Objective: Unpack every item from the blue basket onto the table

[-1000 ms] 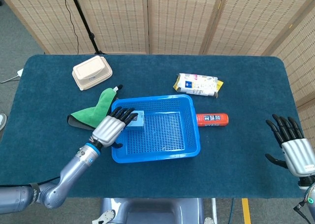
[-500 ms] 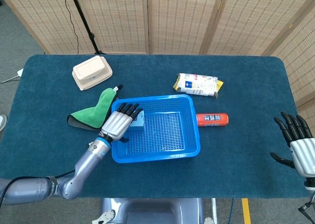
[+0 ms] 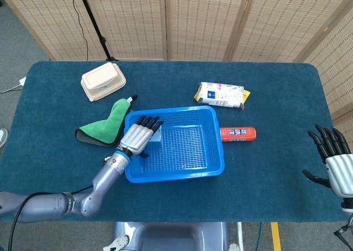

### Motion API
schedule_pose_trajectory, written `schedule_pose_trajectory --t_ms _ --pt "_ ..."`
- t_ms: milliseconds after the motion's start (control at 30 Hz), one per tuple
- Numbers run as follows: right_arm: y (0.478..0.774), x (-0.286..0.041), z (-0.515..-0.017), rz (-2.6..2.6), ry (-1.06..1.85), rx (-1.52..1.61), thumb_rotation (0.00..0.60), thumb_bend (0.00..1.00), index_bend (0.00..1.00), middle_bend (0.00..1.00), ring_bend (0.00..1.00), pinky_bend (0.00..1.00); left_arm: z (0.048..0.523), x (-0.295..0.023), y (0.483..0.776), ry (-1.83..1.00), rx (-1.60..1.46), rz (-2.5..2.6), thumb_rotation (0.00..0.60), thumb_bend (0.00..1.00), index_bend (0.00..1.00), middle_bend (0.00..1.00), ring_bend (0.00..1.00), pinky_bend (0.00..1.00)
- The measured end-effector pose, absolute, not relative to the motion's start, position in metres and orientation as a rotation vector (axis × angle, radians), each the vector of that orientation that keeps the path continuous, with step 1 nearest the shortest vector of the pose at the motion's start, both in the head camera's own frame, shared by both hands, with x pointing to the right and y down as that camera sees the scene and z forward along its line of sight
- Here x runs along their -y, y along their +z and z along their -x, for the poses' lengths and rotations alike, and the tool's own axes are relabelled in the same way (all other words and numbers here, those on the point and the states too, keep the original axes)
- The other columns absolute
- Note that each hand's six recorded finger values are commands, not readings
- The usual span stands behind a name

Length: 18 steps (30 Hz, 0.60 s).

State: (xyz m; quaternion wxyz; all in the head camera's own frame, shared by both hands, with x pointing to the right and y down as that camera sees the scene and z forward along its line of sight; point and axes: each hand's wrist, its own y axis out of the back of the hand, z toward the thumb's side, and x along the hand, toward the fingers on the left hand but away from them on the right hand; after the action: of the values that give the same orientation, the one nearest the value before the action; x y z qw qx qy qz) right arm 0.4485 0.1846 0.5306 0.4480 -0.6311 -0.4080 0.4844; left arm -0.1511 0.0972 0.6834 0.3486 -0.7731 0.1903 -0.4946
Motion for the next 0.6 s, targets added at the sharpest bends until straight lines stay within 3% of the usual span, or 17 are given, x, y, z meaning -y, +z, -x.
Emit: schedule_pose_trajectory --t_ms 367,600 --pt "0.529 -0.183 -0.450 1.571 1.195 1.026 0.600 0.00 0.00 0.00 0.00 0.00 0.146 -0.098 0.701 -1.302 -0.513 2.034 0.600 0.15 0.00 0.00 0.00 0.03" --pt "0.530 -0.182 -0.451 1.563 1.202 1.026 0.600 0.00 0.00 0.00 0.00 0.00 0.143 -0.097 0.710 -1.310 -0.517 2.024 0.600 0.19 0.00 0.00 0.00 0.12"
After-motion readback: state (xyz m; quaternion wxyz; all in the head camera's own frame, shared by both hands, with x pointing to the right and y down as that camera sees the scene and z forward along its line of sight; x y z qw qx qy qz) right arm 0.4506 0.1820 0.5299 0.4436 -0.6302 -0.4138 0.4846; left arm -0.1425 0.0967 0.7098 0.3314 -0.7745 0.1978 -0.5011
